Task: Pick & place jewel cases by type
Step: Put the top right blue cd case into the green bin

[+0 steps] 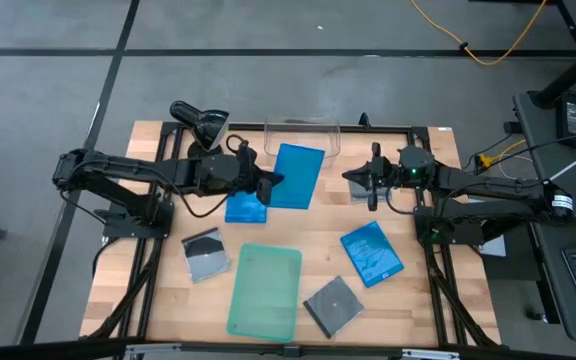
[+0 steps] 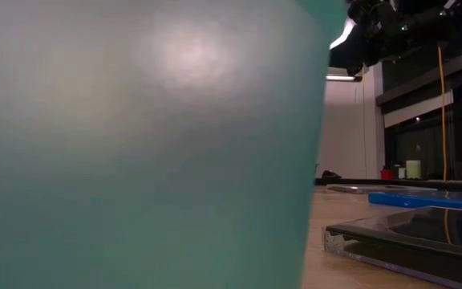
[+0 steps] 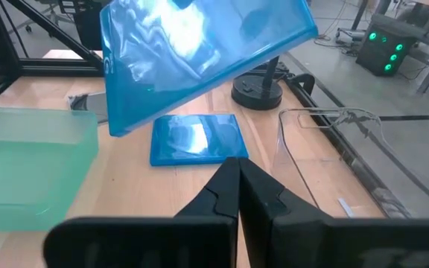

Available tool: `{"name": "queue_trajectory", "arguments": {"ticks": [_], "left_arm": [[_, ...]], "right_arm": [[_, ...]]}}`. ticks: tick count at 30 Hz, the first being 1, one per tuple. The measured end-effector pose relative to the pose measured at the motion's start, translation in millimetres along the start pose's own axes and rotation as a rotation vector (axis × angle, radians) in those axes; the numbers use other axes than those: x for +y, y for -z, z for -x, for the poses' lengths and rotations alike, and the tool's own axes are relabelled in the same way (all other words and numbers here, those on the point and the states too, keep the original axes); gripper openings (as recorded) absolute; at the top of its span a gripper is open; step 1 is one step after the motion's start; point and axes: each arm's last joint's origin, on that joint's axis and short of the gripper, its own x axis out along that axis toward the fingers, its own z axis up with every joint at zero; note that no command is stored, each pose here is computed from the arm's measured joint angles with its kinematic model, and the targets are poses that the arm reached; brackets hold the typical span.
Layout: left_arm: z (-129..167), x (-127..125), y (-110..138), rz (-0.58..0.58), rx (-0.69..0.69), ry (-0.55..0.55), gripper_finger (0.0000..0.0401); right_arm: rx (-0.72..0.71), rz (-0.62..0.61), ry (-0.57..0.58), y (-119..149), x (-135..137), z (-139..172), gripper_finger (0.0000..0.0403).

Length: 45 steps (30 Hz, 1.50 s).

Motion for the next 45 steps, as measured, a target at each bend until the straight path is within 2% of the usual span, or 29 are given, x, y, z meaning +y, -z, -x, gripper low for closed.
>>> {"name": "queue_trajectory", "arguments": {"ticks": [7,12,19,27,37,45], "left_arm": [[1,-3,2,-0.008,0.004,0.011,0.0031],[6,-17,5,0.017,-0.025,0.104,0.0031],[18,-40,12,0.117,-0.100,0.218,0.0031],[38,-64,32,0.213,-0.124,0.277,0.0031],[67,-85,67,0.217,0.018,0.369,0.0031],[93,-86,102,0.248,0.129,0.269,0.0031]], "right_arm": [[0.000,0.032,0.000,0,0,0,0.0006],[-0.003,0.091,0.001,0,0,0,0.0006],[-0.024,0.196,0.005,-3,0,0,0.0006],[-0.051,0.344,0.015,-16,-1,5,0.0006],[-0.097,0.345,0.029,-30,-2,9,0.0006],[-0.098,0.325,0.025,-30,-2,9,0.0006]]}}
